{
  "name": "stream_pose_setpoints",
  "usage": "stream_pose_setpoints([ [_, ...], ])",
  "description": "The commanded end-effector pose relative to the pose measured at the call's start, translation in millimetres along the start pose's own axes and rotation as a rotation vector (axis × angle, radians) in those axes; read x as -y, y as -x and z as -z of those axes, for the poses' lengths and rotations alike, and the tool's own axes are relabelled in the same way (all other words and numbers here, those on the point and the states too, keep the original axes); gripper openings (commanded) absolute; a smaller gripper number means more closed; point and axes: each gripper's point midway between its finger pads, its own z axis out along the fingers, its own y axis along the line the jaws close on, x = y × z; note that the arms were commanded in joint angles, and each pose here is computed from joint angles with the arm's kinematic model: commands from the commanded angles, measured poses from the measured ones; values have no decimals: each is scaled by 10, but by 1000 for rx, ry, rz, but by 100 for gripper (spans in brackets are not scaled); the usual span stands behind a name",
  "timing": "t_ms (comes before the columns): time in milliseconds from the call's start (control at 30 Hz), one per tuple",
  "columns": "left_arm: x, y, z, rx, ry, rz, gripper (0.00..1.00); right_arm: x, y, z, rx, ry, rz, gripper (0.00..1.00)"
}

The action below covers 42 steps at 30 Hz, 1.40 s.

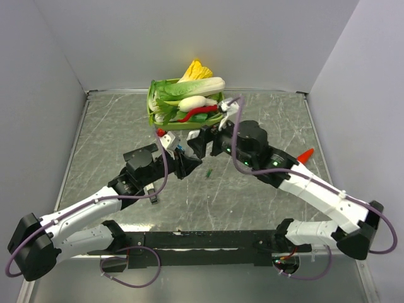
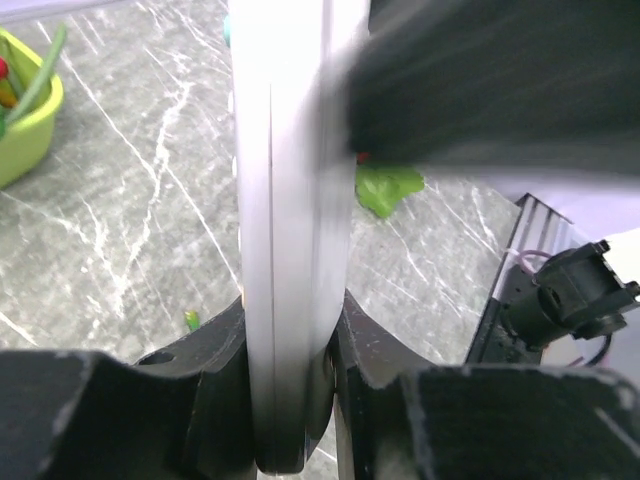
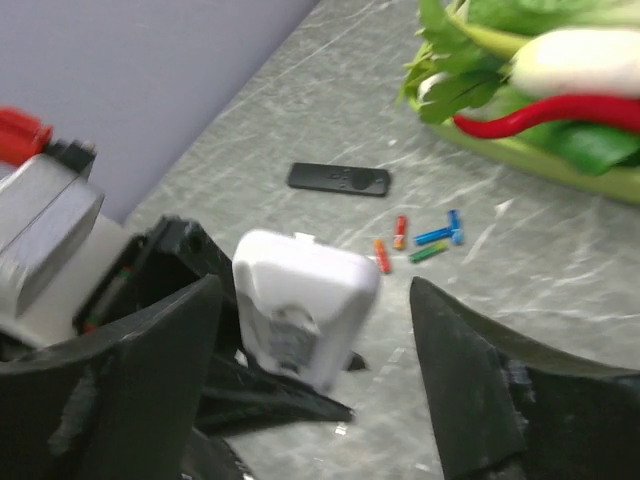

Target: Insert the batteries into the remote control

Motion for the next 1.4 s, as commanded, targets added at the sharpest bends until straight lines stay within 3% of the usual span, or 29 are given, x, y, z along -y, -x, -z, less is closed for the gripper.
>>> stream_pose_setpoints([
  [0,169,111,41,44,-78,34,1,-52,393,401,149,69,214,96],
  [133,228,79,32,25,-105,78,1,-107,457,703,234,148,433,100],
  [233,282,71,19,9,-131,101,1,-172,273,823,249,252,630,100],
  [467,297,81,19,-14,-121,144,1,-239,-69,831,278,394,928,100],
  [767,239,78,89,-47,-55,170,1,-301,-145,658,240,452,1003,99],
  [1033,234,99,113,-46,-42,158,1,-360,-111,499,255,466,1010,87],
  [1367,265,110,118,-49,-54,153,1,-367,-71,449,267,459,1019,86],
])
